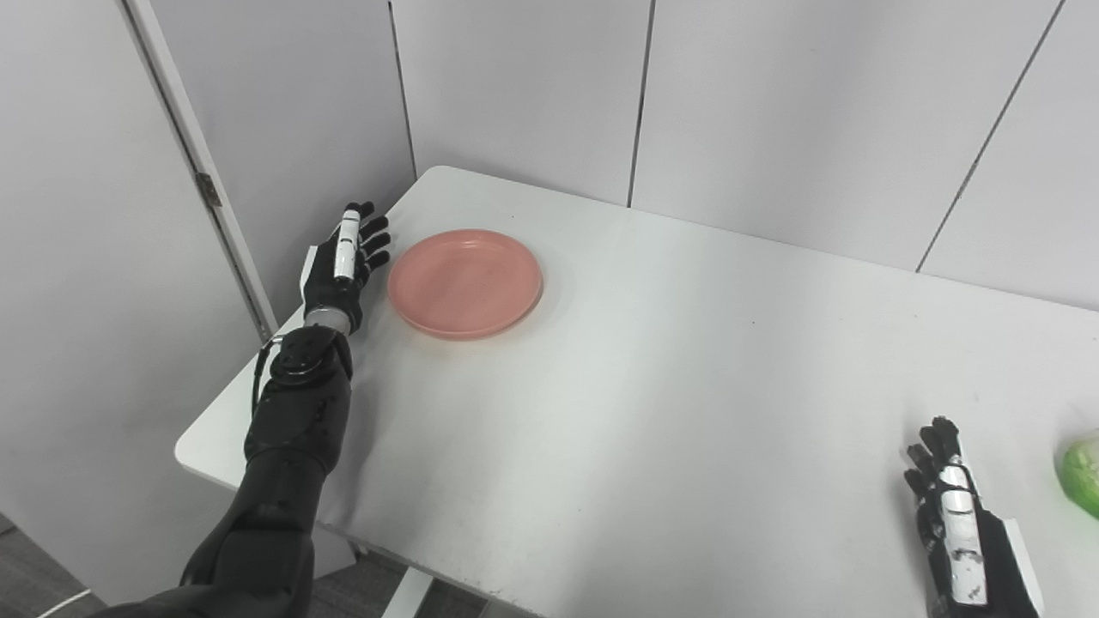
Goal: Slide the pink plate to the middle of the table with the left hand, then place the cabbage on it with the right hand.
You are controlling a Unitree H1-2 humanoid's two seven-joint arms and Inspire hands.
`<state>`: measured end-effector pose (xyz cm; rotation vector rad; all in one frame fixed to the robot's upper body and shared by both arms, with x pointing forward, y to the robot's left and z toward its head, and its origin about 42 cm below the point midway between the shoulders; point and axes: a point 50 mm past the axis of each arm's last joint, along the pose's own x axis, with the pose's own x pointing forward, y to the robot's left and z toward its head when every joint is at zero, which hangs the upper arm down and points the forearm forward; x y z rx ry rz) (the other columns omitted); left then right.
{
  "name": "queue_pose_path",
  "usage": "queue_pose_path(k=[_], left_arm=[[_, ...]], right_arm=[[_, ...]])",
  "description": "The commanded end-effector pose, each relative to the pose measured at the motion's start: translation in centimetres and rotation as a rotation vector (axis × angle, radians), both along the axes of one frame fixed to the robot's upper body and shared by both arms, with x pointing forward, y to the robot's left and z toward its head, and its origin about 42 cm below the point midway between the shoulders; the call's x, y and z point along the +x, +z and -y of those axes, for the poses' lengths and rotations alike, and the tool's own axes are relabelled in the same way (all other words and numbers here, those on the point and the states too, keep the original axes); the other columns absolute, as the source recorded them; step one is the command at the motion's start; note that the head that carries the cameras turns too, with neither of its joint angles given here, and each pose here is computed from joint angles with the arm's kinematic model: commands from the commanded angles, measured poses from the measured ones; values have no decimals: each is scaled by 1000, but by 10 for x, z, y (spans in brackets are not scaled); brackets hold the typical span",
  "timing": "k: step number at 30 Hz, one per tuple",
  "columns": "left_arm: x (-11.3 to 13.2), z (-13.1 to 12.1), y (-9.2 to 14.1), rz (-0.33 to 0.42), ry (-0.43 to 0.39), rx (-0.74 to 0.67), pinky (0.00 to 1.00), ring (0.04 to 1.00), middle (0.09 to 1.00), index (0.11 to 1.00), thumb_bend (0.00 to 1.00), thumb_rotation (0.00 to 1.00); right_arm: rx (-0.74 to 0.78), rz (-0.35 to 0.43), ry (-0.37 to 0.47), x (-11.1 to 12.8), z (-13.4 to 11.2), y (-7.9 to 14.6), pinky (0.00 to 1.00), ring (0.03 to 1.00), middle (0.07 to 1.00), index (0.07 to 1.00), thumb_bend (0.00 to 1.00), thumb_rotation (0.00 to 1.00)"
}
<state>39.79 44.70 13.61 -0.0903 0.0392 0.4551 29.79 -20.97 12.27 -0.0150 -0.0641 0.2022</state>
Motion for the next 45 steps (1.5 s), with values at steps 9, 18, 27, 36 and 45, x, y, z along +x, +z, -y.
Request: queue_pose_path(k=[9, 18, 27, 36, 45], left_arm=[[3, 27, -23, -38, -45, 13, 858, 851, 834, 837, 396, 1000], [3, 54, -34, -40, -95, -34, 844, 849, 841, 841, 386, 1000], [2, 86, -41, -22, -179, -123, 851, 853, 847, 839, 390, 1000], [4, 114, -41, -24, -262, -181, 847, 854, 851, 843, 385, 1000], [5, 145, -37, -31, -358, -261, 834, 857, 861, 857, 364, 1000]], right_arm=[[-1, 13, 4, 4, 2, 5, 1000, 1000, 1000, 1000, 240, 1000], [4, 18, 4, 3, 0, 6, 1000, 1000, 1000, 1000, 251, 1000], [9, 13, 4, 1, -2, 8, 1000, 1000, 1000, 1000, 263, 1000], [5, 11, 3, 1, -4, 8, 1000, 1000, 1000, 1000, 296, 1000], [-7, 14, 1, 1, -8, 6, 1000, 1000, 1000, 1000, 313, 1000]])
